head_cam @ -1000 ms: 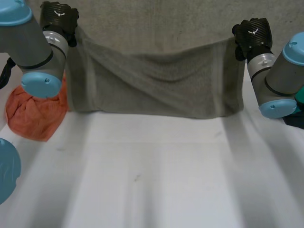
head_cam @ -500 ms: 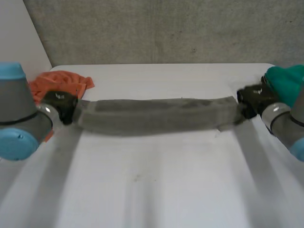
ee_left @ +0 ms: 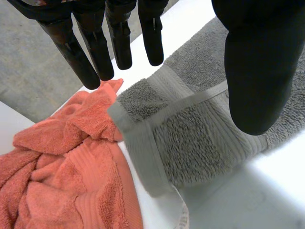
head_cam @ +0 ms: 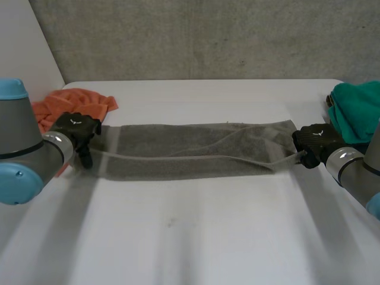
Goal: Fold the laundry.
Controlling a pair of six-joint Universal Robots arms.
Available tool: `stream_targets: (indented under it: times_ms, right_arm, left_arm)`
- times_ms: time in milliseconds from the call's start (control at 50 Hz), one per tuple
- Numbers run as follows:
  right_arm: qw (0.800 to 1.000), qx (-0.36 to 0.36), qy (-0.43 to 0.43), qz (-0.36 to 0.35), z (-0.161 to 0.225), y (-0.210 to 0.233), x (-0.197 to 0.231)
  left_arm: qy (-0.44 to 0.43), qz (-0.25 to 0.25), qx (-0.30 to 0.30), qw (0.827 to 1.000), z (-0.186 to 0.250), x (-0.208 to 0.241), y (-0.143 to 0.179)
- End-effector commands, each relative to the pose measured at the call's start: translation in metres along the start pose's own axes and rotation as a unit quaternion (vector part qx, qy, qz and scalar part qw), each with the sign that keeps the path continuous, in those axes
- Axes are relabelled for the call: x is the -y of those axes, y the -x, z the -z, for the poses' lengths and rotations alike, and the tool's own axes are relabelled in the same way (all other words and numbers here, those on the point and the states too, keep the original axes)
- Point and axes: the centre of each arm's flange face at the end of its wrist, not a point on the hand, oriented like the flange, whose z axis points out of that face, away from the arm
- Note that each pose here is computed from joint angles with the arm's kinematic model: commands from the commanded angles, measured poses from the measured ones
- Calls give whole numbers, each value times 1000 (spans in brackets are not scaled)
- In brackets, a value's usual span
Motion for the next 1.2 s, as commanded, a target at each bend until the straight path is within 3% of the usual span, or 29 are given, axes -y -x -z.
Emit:
stream_targets:
  times_ms: [20, 320, 460, 560, 660, 720, 780, 920, 1020, 1080, 1140, 1200]
  right_arm:
    - [1000, 3, 1, 9, 1, 3, -1]
    - [1000, -1, 5, 24, 1, 0, -3]
    - [999, -3, 7, 48, 9, -7, 5]
    - [992, 44, 71, 95, 44, -8, 9]
    - [956, 147, 175, 182, 93, -14, -2]
    - [939, 183, 194, 215, 103, -13, -5]
    - [940, 186, 194, 210, 101, -8, -6]
    - [948, 169, 193, 190, 77, -3, -6]
    - [968, 114, 149, 167, 46, -12, 16]
    - [984, 54, 84, 146, 22, -25, 46]
    - [993, -20, -24, 116, 3, -45, 94]
    - [980, -96, -157, 72, -4, -71, 148]
  left_arm:
    - [3, -6, -7, 1000, -14, 0, -9]
    - [106, -26, -5, 994, -16, -12, -20]
    - [122, -31, -1, 992, 0, -12, -3]
    - [131, -69, -75, 986, 49, -11, -8]
    - [166, -161, -190, 954, 102, -33, -15]
    - [195, -198, -218, 935, 112, -49, -9]
    - [191, -221, -216, 932, 109, -49, -6]
    - [139, -203, -153, 957, 70, -26, -6]
    - [78, -199, -98, 972, 33, 8, -1]
    - [13, -187, -54, 981, 15, 47, 5]
    - [-91, -142, 8, 986, 11, 106, 21]
    - [-221, -61, 82, 970, 22, 167, 50]
